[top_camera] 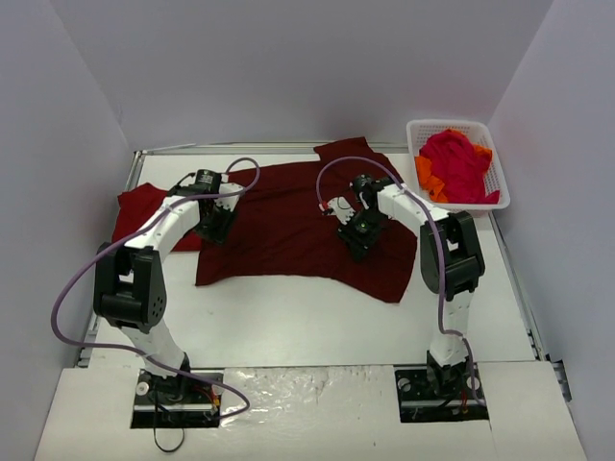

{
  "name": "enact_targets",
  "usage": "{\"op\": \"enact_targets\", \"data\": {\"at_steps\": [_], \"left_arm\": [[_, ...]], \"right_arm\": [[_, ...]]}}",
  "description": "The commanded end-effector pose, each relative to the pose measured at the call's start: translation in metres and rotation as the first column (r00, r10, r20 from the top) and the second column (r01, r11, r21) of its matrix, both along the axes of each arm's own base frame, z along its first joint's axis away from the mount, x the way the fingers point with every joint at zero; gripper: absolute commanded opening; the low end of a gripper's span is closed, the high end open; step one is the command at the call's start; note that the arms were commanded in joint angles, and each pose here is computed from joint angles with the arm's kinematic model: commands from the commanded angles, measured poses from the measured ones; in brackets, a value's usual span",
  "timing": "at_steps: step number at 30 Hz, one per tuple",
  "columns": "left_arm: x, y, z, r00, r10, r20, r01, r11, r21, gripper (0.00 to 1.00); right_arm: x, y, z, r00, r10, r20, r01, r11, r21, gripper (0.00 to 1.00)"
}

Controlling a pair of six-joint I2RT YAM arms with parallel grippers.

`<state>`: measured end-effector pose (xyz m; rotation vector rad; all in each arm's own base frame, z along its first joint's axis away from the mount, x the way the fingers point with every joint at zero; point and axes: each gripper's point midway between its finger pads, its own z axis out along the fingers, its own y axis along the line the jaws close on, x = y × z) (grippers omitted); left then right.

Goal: Fold and stack the t-shirts
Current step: Flatten out the tshirt

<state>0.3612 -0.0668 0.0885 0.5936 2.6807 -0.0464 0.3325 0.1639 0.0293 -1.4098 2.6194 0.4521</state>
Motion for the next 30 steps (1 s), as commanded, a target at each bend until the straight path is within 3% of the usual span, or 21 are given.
{"op": "enact_targets", "data": {"at_steps": [1,12,14,18,20,30], "left_arm": [[0.007,0.003,0.008,1.0,-0.001,0.026,0.001,1.0,0.014,0.36],[0.008,0.003,0.001,1.0,-0.004,0.008,0.003,1.0,0.02,0.36],[0.007,0.003,0.001,1.0,-0.005,0.007,0.004,1.0,0.021,0.36],[0.008,0.004,0.001,1.0,-0.001,0.007,0.001,1.0,0.022,0.36],[0.008,0.003,0.002,1.0,-0.002,0.008,0.001,1.0,0.021,0.36],[0.008,0.003,0.005,1.0,-0.004,0.013,0.004,1.0,0.017,0.36]], "right_arm": [[0.008,-0.001,0.004,1.0,-0.019,-0.003,0.019,1.0,-0.011,0.37],[0.007,0.005,-0.015,0.999,0.004,-0.046,-0.004,1.0,-0.011,0.34],[0.007,0.006,-0.017,0.999,0.007,-0.05,-0.007,1.0,-0.011,0.29],[0.006,0.005,-0.015,0.999,0.005,-0.048,-0.006,1.0,-0.01,0.05],[0.006,0.005,-0.012,0.999,0.004,-0.041,-0.004,1.0,-0.007,0.0],[0.001,0.005,0.009,1.0,-0.003,-0.004,0.003,1.0,0.013,0.0]]}}
